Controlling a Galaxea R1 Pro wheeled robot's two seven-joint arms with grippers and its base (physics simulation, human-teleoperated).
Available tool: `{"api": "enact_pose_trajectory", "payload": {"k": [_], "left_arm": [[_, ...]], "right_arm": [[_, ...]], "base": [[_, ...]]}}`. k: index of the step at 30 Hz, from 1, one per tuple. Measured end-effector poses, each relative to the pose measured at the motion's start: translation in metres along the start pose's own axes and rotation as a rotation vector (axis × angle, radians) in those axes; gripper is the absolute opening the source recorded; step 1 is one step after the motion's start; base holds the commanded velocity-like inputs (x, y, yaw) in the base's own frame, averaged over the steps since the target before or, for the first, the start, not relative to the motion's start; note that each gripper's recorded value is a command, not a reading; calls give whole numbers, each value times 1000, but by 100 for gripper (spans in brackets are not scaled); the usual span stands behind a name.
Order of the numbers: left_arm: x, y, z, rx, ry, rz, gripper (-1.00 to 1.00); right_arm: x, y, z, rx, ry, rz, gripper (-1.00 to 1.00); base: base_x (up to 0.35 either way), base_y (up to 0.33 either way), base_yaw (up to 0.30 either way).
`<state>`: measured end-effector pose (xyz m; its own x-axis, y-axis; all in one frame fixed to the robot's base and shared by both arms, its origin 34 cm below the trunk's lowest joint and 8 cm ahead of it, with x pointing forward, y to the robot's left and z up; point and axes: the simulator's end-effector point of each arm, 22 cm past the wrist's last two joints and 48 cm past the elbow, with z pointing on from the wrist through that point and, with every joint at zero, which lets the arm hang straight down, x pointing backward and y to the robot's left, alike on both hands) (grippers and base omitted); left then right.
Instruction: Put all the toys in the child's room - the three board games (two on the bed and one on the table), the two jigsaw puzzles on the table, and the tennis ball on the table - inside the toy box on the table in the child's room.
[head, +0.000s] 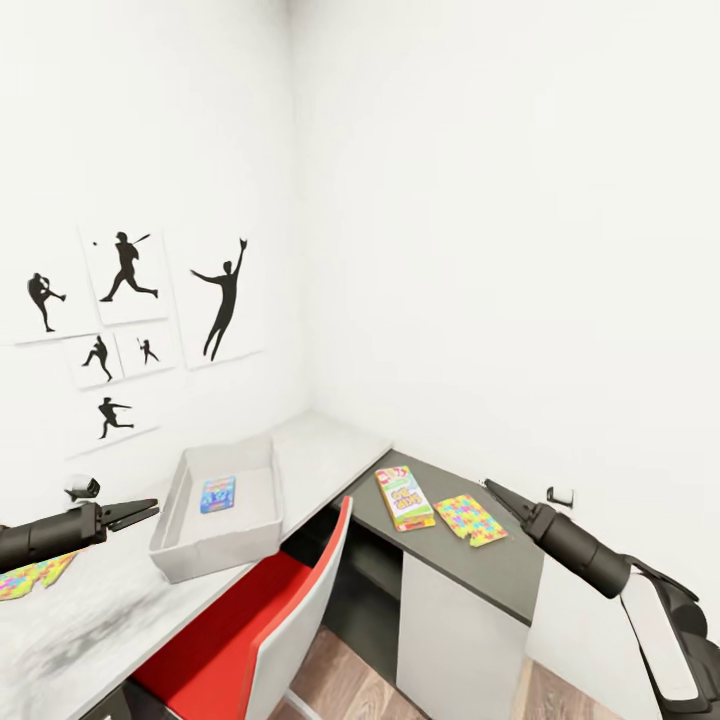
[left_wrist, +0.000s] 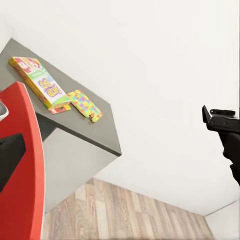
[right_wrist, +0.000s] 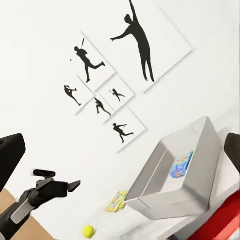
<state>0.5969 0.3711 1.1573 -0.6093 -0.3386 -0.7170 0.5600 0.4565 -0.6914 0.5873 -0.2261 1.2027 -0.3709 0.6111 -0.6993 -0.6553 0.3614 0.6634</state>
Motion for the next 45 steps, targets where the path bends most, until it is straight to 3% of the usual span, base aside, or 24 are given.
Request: {"api": "enact_pose_trajectory", "payload": {"k": [45], "left_arm": [[0,0,-1,-1,-1,1,100]], "right_arm": [[2,-6,-2,9,0,19,100]], "base": [[-39,0,-279]]}}
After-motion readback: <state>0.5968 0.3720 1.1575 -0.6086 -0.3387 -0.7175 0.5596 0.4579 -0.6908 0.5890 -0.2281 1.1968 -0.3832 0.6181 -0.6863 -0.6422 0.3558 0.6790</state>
